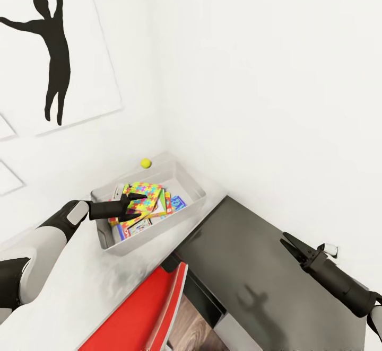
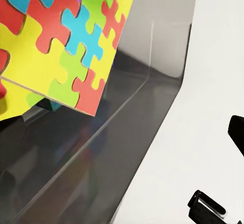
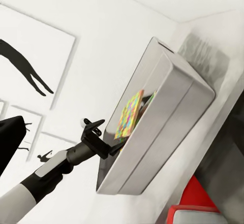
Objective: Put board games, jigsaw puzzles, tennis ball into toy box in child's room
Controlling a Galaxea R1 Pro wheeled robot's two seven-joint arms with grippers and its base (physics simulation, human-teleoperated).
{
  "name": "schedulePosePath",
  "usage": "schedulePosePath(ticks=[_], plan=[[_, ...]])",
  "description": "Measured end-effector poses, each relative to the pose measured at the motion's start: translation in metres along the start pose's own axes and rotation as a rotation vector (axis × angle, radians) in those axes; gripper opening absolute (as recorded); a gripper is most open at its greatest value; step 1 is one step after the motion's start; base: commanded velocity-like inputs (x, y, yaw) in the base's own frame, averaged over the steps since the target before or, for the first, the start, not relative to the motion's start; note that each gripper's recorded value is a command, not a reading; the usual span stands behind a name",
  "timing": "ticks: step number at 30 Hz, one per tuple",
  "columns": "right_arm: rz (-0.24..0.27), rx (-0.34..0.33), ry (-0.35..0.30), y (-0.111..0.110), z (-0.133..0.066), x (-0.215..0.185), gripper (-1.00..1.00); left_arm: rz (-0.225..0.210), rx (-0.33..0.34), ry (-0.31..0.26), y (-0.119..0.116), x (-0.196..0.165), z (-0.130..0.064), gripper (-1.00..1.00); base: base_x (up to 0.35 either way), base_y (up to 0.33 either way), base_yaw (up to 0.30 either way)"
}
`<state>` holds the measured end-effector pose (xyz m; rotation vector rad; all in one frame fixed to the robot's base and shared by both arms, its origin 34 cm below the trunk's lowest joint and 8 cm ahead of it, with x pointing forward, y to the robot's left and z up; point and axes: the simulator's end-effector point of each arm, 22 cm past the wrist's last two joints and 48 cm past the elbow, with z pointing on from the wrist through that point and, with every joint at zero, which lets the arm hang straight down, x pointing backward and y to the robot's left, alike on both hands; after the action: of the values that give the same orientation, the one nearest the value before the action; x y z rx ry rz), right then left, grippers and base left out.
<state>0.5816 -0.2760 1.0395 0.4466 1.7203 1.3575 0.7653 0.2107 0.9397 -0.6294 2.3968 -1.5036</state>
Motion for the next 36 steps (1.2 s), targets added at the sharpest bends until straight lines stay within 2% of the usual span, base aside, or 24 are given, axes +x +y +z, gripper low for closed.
schedulePosePath(ticks=[12, 30, 36], plan=[[0.0, 0.0, 0.0, 0.0, 0.0, 0.0, 1.0, 0.0, 0.001, 0.0, -0.0002, -0.0001, -0.0001, 1.0, -0.081, 0.0, 0.0], [0.0, 0.0, 0.0, 0.0001, 0.0, 0.0, 1.0, 0.0, 0.004, -0.004, -0.0007, -0.0014, -0.0014, 1.0, -0.006, 0.0, 0.0], [0.0, 0.001, 0.0, -0.0002, 0.0, -0.0001, 1.0, 0.011, 0.033, -0.014, -0.0091, -0.0069, -0.0073, 1.0, 0.0, 0.0, 0.0]])
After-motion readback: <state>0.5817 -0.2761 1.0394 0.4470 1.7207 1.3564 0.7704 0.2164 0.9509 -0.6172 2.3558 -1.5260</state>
